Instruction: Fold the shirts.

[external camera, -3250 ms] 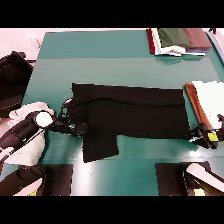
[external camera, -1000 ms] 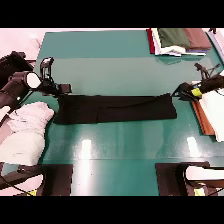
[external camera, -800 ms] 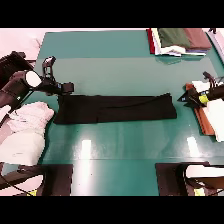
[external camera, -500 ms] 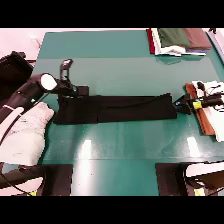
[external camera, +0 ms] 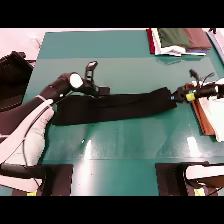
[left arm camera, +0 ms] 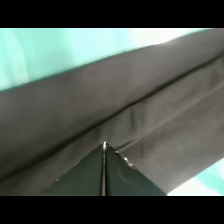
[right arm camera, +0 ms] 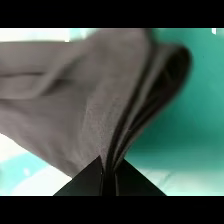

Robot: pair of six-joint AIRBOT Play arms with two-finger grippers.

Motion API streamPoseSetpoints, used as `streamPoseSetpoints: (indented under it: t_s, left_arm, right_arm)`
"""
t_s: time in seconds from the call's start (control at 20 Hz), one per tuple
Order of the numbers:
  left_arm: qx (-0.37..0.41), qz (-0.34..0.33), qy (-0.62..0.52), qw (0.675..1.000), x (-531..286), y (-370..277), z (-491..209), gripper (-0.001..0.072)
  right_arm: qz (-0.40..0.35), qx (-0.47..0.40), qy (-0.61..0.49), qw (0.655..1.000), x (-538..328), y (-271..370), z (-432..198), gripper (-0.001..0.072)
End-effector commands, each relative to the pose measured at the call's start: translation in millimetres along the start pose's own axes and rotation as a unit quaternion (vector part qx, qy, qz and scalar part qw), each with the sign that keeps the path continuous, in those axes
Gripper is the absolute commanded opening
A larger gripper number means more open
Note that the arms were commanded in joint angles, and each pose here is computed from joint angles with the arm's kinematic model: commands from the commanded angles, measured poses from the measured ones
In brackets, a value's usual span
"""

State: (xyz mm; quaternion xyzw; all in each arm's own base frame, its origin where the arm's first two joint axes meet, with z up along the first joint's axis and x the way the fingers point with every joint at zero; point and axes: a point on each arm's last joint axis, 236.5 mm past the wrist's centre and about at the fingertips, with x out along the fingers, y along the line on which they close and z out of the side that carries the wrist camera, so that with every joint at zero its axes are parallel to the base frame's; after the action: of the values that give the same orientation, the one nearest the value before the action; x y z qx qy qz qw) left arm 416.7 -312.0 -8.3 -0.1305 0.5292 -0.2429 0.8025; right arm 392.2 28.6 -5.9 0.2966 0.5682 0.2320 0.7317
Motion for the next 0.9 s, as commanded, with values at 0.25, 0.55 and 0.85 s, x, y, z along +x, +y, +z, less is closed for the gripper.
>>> streamPoseSetpoints:
  t_s: [0.25,0.55,0.85]
  left_arm:
    - [0.019,-0.008,0.051,0.998,58.2,-11.5,-9.3,0.0022]
    - [0.001,-0.013,0.066,0.998,72.2,-8.2,-18.9,0.0021]
    - [0.011,-0.005,0.054,0.998,37.5,3.1,21.9,0.0022]
  right_arm:
    - [0.018,-0.148,-0.085,0.985,-54.2,182.3,30.6,0.0020]
    - [0.059,-0.210,-0.100,0.971,-41.1,274.7,24.0,0.0020]
    - [0.142,-0.251,-0.090,0.953,-9.2,361.5,-5.3,0.0020]
